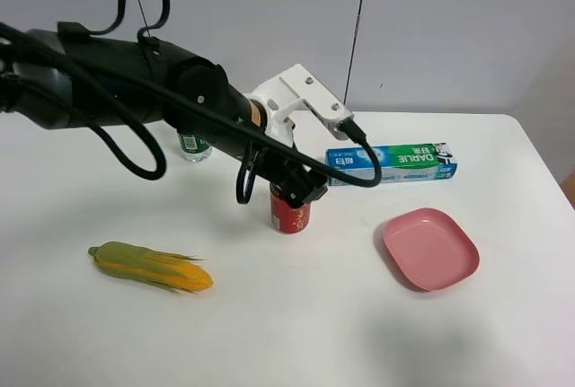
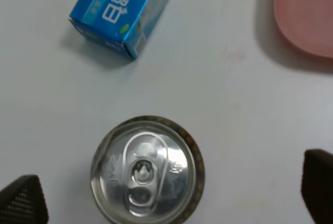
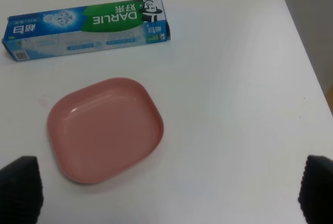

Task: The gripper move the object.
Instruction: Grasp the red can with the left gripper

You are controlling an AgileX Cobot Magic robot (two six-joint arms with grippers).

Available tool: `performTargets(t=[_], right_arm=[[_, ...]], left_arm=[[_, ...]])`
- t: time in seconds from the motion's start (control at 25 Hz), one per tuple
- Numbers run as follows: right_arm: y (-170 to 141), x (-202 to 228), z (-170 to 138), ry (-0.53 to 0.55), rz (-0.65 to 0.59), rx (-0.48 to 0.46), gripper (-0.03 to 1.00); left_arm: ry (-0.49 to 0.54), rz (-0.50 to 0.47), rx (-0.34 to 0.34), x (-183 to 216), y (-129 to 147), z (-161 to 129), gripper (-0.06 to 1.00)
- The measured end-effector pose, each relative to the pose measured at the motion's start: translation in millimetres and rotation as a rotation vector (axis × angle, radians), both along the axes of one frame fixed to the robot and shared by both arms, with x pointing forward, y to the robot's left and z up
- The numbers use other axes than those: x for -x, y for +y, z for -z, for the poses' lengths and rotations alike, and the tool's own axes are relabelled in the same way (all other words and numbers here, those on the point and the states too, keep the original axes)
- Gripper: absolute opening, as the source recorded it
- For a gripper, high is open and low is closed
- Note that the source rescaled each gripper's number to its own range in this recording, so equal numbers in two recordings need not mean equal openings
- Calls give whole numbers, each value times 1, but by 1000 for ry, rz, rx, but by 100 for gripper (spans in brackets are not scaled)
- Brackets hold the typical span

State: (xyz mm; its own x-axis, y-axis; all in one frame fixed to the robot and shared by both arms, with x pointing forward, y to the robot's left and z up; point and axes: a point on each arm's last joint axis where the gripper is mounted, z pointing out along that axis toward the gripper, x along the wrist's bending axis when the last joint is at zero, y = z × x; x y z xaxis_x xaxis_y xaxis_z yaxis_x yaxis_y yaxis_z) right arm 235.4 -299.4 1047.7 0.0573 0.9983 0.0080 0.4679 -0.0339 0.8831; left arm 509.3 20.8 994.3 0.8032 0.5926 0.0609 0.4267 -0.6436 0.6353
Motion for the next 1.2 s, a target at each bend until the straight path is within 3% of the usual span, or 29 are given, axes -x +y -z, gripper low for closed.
performTargets(t=[0.44, 0.8, 1.2], right_arm=[[0, 0, 0, 0, 0, 0, 100], [0, 0, 0, 0, 0, 0, 100], [0, 0, 0, 0, 0, 0, 100]], left_arm=[[7, -36, -10, -18, -2, 34, 100], [-3, -62, -4, -27, 3, 39, 100], [79, -92, -29, -28, 0, 71, 100]])
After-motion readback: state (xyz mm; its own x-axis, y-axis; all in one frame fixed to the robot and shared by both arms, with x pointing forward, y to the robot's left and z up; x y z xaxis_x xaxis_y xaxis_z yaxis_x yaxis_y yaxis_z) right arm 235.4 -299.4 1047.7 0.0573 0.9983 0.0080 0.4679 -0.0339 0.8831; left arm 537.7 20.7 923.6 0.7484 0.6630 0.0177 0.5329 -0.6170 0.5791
